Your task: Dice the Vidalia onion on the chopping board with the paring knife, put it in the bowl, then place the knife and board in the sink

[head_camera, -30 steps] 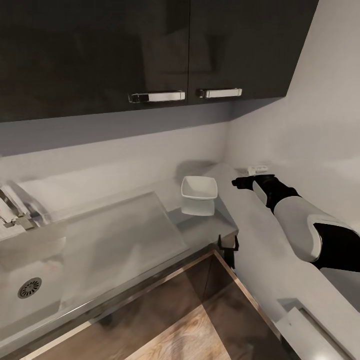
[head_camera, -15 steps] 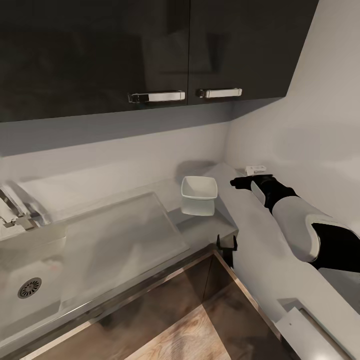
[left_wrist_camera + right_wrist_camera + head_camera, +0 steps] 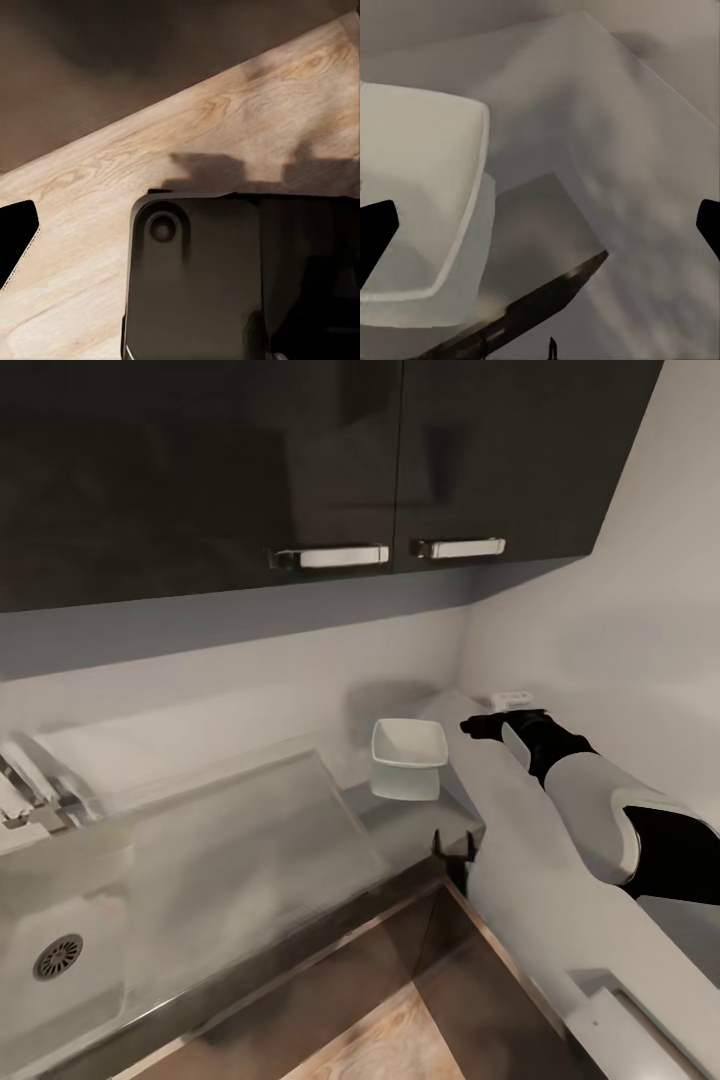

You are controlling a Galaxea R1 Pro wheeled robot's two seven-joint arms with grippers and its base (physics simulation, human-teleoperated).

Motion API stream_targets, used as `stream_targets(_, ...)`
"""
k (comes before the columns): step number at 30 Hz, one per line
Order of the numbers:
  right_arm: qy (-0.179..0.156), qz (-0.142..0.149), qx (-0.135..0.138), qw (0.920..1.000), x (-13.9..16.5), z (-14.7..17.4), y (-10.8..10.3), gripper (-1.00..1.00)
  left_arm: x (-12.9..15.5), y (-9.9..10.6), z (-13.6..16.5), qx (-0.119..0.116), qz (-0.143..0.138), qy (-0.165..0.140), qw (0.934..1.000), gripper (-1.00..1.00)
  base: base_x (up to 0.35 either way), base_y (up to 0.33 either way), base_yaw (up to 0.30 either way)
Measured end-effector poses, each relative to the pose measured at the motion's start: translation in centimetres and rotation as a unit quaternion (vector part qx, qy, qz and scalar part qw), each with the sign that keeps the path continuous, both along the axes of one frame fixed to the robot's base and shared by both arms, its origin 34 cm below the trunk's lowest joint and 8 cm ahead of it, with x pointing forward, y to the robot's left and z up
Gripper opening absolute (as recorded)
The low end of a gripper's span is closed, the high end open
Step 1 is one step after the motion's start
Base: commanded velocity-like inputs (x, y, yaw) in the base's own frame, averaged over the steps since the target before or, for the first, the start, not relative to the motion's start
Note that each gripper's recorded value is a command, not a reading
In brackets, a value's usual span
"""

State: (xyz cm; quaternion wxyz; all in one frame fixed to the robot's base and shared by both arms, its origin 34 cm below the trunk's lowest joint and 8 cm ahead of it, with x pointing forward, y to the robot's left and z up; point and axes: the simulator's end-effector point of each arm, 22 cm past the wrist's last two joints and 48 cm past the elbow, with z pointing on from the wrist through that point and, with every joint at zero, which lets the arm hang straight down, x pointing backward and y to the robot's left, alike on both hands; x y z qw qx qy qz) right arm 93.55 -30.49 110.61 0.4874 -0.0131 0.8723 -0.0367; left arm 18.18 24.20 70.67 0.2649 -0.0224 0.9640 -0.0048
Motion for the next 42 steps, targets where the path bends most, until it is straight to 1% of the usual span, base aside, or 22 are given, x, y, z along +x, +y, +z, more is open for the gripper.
stream_targets(7,0.011,0.002,0.002,0.9999,-0.3,-0.8,0.2,1.0,0.1,0.0,0.0,-0.001,0.0,-0.001,1.0,1.0,0.056,0.036,0.0)
stream_targets(29,0.014,0.001,0.003,0.9999,-0.4,-1.1,0.1,1.0,0.0,0.0,0.0,0.0,0.0,0.0,1.0,1.0,0.002,0.001,0.0)
stream_targets(33,0.014,0.001,0.003,0.9999,-0.4,-1.0,0.1,1.0,0.1,0.0,0.0,0.0,0.0,-0.001,1.0,1.0,0.162,0.0,0.0)
stream_targets(42,0.014,0.001,0.003,0.9999,-0.5,-1.0,0.1,1.0,0.1,0.0,0.0,0.0,0.0,-0.001,1.0,1.0,0.296,0.0,0.0)
